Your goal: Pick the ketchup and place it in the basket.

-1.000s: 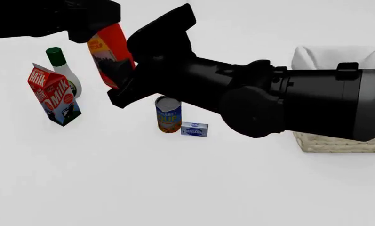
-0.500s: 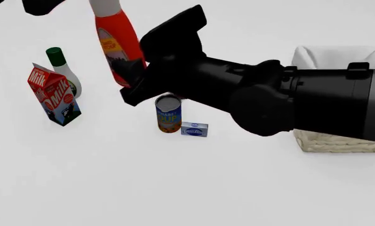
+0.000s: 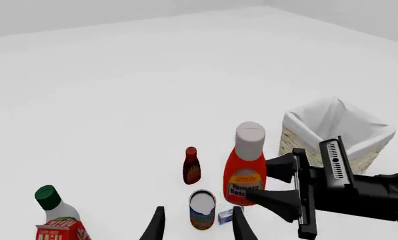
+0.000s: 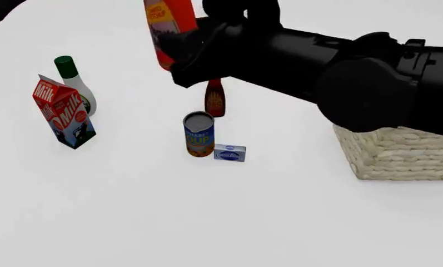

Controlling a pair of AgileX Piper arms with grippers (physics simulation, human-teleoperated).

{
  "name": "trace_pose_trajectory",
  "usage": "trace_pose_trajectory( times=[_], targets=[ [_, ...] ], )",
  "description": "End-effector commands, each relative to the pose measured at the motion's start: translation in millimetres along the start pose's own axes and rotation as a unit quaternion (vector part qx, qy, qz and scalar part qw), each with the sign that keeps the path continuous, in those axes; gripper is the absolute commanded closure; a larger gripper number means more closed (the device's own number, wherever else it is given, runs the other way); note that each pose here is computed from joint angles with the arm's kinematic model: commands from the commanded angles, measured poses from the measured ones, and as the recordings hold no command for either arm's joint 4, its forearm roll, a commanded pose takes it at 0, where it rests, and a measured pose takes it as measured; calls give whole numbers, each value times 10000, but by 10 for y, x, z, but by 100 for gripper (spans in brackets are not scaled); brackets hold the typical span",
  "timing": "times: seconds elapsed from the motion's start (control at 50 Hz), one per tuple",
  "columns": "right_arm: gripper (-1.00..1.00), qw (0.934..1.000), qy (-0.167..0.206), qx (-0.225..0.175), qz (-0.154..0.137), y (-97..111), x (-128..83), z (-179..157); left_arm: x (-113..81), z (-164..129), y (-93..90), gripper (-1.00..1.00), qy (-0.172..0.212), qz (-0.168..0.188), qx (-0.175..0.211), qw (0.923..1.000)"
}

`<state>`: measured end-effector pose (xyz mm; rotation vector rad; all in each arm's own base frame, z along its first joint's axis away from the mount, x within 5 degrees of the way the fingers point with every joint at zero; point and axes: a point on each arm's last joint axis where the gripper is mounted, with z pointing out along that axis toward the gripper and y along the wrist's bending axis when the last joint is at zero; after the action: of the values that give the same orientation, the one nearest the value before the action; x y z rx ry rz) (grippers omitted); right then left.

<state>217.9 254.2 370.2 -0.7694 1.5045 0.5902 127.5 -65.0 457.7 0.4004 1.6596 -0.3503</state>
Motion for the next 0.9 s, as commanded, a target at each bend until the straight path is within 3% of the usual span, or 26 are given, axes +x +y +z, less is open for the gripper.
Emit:
trace_pose_trajectory(
  times=[0.02, 0.18, 0.54, 0.9],
  targets=[
    [100, 9995, -82, 286, 139, -193, -185, -173, 117, -61, 70, -100, -68, -88, -258, 9996],
    [100, 9981, -81, 593, 126, -386, -222, -250, 196, -88, 130, -100, -241, 81, -492, 9985],
    [100, 9897, -204, 1410, 161, -856, -323, -498, 345, -58, 199, -100, -436, -68, -742, 9963],
    [100, 9756, -82, 2188, 164, -1280, -140, -677, 378, -27, 206, -100, -453, -59, -755, 9961]
  ],
)
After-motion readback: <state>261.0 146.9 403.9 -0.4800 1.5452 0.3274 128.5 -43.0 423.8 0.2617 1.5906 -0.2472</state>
